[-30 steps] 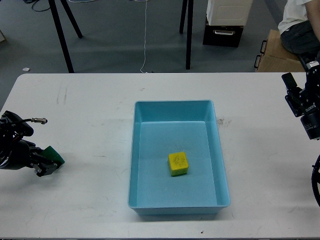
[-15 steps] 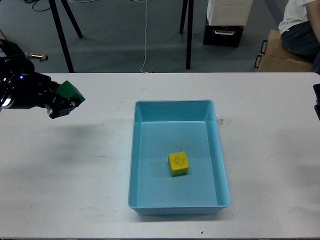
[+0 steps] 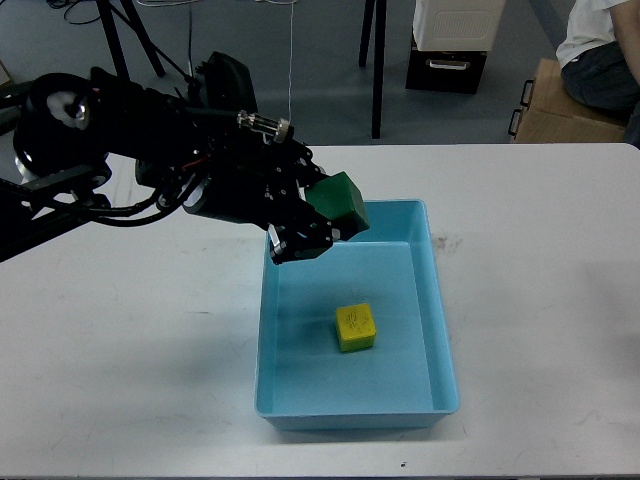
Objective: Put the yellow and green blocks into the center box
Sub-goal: 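Lift the green cube and carry it over the box, then lower the green cube onto the yellow cube in the box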
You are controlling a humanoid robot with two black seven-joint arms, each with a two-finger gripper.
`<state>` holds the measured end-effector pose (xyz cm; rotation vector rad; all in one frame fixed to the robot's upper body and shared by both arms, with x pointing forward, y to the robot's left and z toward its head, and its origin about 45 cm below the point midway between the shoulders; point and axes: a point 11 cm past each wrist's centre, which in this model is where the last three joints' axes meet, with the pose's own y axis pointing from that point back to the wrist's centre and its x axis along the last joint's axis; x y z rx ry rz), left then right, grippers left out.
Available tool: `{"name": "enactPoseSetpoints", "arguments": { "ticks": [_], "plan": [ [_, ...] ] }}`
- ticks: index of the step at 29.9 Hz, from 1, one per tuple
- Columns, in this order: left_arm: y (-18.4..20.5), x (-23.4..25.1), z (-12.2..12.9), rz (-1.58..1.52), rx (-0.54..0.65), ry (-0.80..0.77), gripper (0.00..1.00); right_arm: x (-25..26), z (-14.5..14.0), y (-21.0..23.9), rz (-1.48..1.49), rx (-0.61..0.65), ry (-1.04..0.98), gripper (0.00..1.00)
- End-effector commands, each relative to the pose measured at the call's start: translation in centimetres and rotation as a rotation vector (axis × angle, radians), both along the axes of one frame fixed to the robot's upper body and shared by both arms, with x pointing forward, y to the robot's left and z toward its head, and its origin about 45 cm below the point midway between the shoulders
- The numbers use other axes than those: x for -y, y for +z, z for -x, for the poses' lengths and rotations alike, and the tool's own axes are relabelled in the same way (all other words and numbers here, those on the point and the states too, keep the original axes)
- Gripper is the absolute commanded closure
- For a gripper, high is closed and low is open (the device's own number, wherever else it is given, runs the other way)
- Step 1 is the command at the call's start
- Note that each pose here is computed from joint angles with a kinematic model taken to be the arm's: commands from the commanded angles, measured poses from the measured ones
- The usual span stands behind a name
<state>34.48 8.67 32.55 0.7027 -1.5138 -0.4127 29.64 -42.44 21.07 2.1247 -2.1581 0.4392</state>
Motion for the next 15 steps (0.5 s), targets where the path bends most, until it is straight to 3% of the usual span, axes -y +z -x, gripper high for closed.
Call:
{"name": "enactPoseSetpoints", "arguments": {
  "ticks": [1, 15],
  "plan": [
    [-2.5, 1.8, 0.4, -0.049, -0.018, -0.038, 0.87, 0.8, 0.1, -0.4, -0.022, -0.010, -0.028, 0.02],
    [-8.6, 3.8, 0.2, -0.110, -0.082, -0.017, 0.85, 0.8, 0.1, -0.4, -0.027, -0.008, -0.036, 0.02]
  ]
}}
